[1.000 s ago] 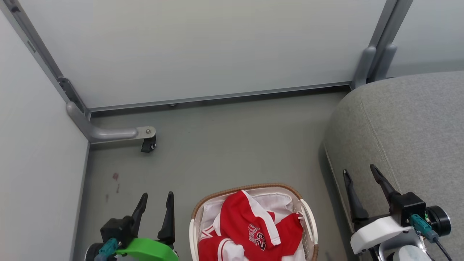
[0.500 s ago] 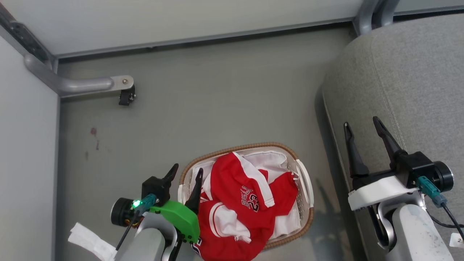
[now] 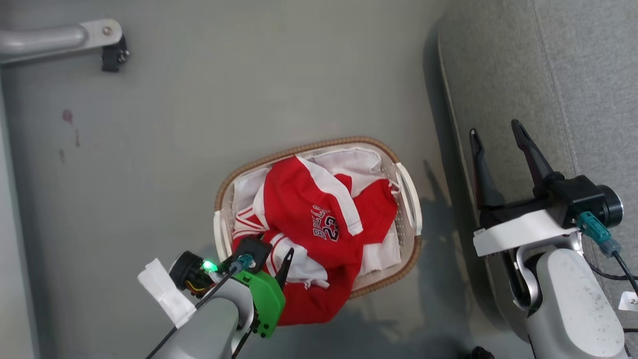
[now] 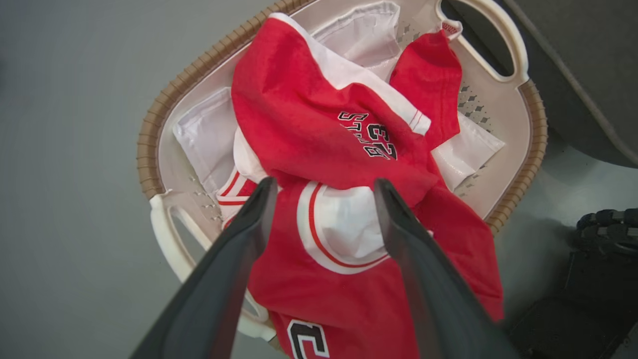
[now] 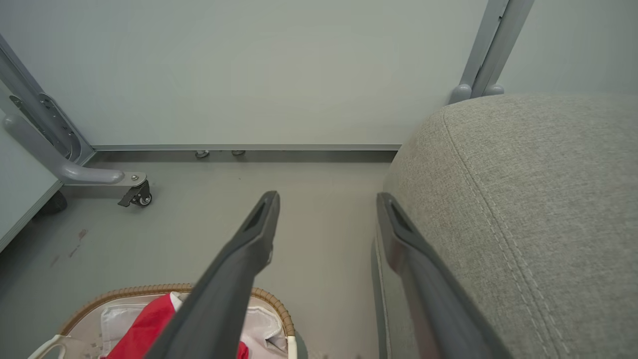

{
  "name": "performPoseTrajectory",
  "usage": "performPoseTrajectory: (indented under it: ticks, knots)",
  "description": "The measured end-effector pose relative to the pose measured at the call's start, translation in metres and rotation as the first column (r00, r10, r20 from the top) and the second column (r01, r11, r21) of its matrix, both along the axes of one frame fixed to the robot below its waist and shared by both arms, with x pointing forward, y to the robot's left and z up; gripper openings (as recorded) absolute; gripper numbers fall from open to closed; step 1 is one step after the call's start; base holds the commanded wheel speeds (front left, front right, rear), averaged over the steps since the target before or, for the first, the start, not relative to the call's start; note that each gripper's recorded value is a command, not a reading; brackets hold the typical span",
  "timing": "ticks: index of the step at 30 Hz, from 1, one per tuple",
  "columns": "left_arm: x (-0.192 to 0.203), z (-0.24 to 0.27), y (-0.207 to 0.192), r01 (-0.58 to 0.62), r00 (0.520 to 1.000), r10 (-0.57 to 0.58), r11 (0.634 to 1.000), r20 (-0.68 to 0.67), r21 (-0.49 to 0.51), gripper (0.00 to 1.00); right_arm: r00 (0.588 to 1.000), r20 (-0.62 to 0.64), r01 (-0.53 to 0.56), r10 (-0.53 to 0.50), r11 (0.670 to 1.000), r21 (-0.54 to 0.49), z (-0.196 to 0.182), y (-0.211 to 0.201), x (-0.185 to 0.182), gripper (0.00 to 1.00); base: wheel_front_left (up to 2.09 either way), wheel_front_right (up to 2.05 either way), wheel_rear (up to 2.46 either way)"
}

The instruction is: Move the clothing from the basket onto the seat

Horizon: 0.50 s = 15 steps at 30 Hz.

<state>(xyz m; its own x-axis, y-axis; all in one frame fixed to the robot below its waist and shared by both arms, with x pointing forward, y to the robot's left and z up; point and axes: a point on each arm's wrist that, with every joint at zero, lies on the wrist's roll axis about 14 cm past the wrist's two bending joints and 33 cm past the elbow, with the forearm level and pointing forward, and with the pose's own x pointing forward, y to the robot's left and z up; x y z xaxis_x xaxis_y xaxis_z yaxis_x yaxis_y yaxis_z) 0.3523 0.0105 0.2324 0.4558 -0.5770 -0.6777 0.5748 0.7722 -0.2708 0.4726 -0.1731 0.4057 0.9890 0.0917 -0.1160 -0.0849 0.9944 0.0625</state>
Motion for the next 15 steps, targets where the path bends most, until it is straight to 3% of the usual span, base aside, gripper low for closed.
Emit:
performPoseTrajectory:
  ticks: [10,15]
  knots:
    - [-0.016,-0.048,-0.008,0.205,0.974,-0.196,0.976,-0.111,0.077,1.0,0.998,-0.064,0.01,-0.009,1.0,0.015,-0.034,-0.004,0.008,1.0,0.0,0.0,0.0]
    - [-0.015,-0.065,-0.008,0.238,0.964,-0.224,0.967,-0.143,0.09,1.0,0.995,-0.097,0.019,-0.017,1.0,0.015,-0.049,-0.008,0.007,1.0,0.0,0.0,0.0]
